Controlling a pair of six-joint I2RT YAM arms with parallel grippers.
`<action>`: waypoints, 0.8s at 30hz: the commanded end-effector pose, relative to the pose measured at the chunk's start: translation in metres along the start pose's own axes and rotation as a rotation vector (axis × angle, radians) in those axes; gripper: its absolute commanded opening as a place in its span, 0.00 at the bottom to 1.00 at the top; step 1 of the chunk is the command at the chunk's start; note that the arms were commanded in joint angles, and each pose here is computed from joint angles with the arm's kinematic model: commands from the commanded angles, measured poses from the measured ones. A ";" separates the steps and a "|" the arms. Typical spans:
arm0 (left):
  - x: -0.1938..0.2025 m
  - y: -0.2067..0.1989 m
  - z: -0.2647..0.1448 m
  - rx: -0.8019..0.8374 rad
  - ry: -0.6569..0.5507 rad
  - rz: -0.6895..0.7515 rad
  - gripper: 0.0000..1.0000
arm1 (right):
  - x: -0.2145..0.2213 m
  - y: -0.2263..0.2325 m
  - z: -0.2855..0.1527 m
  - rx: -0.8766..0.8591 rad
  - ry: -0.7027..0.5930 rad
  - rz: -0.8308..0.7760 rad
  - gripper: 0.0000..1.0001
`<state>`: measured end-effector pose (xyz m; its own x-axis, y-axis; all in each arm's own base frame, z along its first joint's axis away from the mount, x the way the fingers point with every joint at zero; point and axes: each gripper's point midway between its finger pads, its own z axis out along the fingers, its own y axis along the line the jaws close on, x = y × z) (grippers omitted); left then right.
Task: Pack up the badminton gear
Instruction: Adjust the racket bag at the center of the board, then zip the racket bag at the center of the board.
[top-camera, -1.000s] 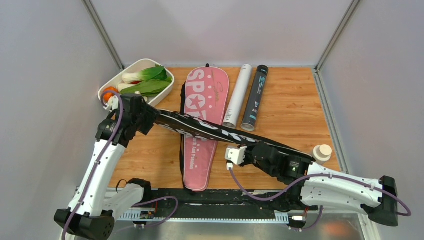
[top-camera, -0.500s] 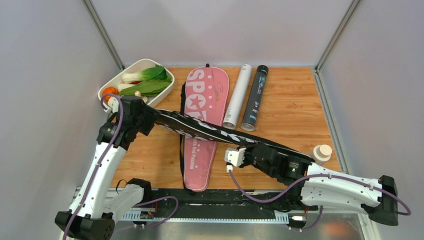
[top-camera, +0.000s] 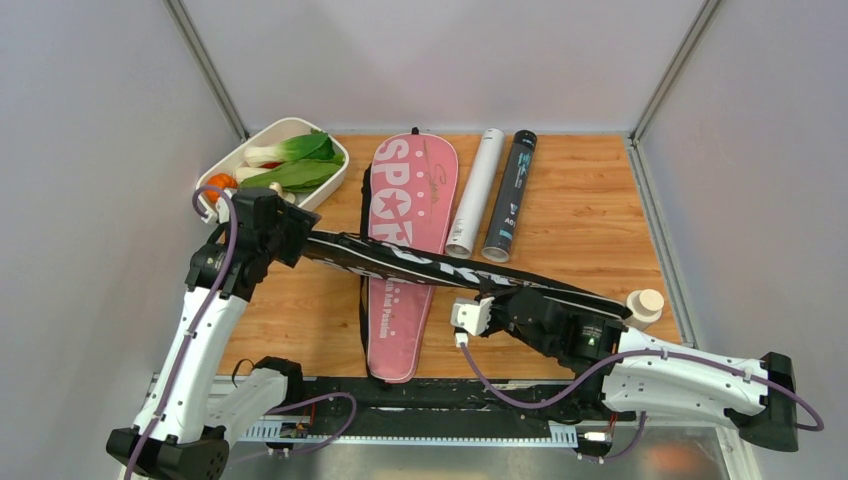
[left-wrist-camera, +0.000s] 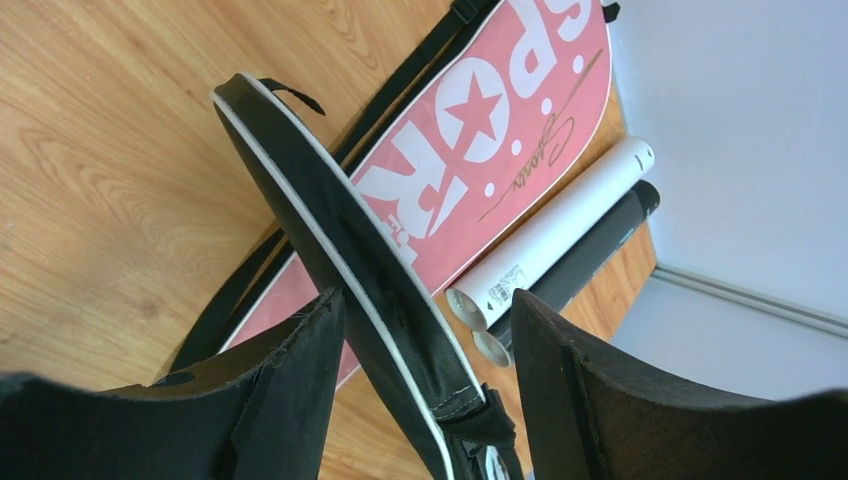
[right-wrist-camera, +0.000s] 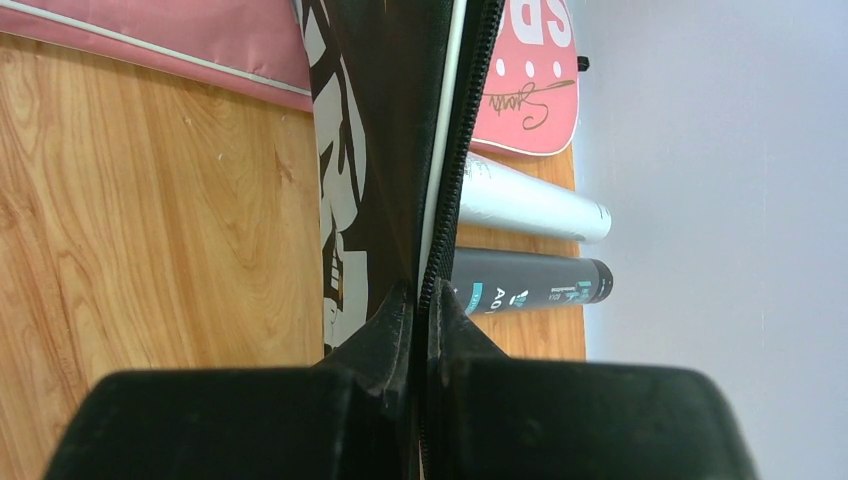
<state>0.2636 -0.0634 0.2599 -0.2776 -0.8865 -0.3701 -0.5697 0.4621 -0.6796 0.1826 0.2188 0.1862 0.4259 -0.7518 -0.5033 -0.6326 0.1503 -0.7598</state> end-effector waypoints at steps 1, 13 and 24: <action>0.001 -0.005 -0.010 0.015 0.023 -0.034 0.68 | -0.026 -0.031 -0.008 0.114 -0.103 0.041 0.00; 0.038 0.047 0.010 -0.135 0.138 -0.071 0.30 | -0.050 -0.044 -0.009 0.121 -0.168 0.148 0.22; 0.040 0.047 0.009 -0.103 0.135 -0.137 0.00 | -0.180 -0.074 -0.010 -0.124 -0.418 0.862 0.58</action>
<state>0.2350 -0.0715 0.2113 -0.2891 -0.9297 -0.2284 -0.6812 0.3674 -0.6332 0.1717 0.2876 0.2900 0.2359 -0.4403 -0.8663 -0.7885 0.4344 -0.4355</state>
